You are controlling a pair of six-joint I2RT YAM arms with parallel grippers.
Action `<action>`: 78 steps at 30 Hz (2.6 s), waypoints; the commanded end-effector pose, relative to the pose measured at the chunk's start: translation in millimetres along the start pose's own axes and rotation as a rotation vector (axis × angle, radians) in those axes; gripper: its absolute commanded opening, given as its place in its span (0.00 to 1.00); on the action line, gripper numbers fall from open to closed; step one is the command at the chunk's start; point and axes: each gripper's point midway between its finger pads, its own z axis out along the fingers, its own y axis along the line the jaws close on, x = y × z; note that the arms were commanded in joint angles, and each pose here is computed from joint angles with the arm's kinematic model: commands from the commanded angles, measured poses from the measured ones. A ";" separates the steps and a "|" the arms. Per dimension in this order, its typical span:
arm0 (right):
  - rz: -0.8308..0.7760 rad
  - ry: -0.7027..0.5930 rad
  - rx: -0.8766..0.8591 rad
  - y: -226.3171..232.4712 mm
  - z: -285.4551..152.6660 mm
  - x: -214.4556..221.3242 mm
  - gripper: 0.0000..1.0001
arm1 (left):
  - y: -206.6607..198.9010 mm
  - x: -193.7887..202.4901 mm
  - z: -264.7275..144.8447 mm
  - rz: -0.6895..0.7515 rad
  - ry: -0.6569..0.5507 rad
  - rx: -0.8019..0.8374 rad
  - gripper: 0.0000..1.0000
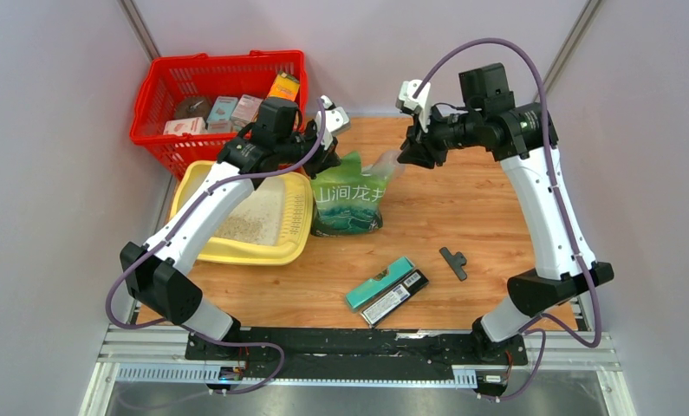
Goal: Fill the litter box with clean litter
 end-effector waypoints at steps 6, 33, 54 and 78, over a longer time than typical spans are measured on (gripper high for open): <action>-0.099 -0.051 0.022 -3.2 -13.1 -24.2 0.00 | -4.2 -31.7 -15.7 0.039 -0.102 -0.013 0.00; 0.058 0.199 -0.128 -14.1 50.4 37.8 0.00 | -12.9 -53.1 -25.6 0.025 -0.193 0.005 0.00; 0.800 0.240 0.497 -26.2 99.2 71.7 0.00 | -25.6 -90.0 -37.3 -0.220 -0.383 -0.026 0.00; 1.286 0.056 -0.250 19.7 165.3 76.4 0.00 | -27.0 -83.8 -35.0 -0.154 -0.350 -0.017 0.00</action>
